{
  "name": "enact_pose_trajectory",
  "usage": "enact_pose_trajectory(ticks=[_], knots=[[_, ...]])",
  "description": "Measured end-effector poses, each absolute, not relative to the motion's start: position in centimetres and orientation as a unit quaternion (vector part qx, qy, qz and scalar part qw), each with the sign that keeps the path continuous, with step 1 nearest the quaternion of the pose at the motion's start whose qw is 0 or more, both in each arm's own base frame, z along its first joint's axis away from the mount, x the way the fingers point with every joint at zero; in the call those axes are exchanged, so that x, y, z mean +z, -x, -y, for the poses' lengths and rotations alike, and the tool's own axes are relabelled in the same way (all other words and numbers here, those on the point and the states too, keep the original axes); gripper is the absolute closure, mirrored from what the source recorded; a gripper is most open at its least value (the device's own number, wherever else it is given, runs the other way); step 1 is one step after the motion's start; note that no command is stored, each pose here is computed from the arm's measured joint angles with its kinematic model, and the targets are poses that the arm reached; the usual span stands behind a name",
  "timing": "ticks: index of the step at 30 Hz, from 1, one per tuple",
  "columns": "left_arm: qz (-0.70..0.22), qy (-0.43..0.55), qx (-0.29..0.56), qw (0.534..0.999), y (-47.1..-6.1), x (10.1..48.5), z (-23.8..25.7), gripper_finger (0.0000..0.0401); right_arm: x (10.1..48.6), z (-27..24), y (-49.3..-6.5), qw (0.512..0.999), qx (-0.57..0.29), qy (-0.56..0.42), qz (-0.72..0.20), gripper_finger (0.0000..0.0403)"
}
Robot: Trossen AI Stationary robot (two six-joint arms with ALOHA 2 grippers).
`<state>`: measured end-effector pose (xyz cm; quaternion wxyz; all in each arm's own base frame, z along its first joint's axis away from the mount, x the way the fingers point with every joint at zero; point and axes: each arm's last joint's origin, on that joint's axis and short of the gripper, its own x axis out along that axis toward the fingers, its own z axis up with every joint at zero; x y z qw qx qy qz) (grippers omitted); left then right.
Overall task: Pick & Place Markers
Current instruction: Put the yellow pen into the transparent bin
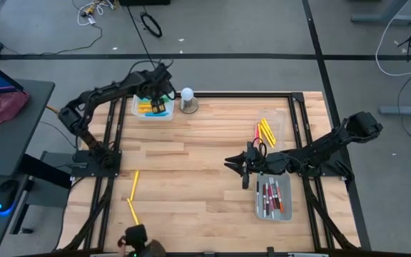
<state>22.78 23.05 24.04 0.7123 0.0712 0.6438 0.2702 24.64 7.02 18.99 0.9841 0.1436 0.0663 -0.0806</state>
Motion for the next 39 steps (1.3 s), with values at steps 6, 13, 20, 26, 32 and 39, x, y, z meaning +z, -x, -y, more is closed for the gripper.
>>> enact_pose_trajectory(ticks=[6, 13, 20, 26, 32, 39], knots=[[-0.559, -0.054, 0.264, 0.784, -24.2, 29.0, -17.0, 0.0201, 18.9, -7.0, -24.6, 0.984, -0.081, -0.14, -0.072, 0.0314], [-0.486, 0.007, 0.241, 0.84, -24.6, 29.5, -6.4, 0.0247, 18.7, -7.0, -24.6, 0.984, -0.083, -0.138, -0.081, 0.0314], [-0.493, 0.075, 0.207, 0.842, -23.2, 25.8, 3.1, 0.0289, 18.6, -7.0, -24.6, 0.983, -0.084, -0.135, -0.087, 0.0314], [-0.521, 0.194, 0.299, 0.775, -19.9, 22.3, 6.7, 0.0324, 18.5, -7.0, -24.5, 0.983, -0.085, -0.133, -0.091, 0.0314], [-0.531, 0.277, 0.389, 0.7, -16.9, 18.5, 7.7, 0.0342, 18.5, -7.0, -24.5, 0.983, -0.085, -0.133, -0.092, 0.0314], [-0.557, 0.332, 0.421, 0.634, -14.8, 15.3, 7.8, 0.0271, 18.4, -7.0, -24.5, 0.983, -0.086, -0.131, -0.096, 0.0314]])
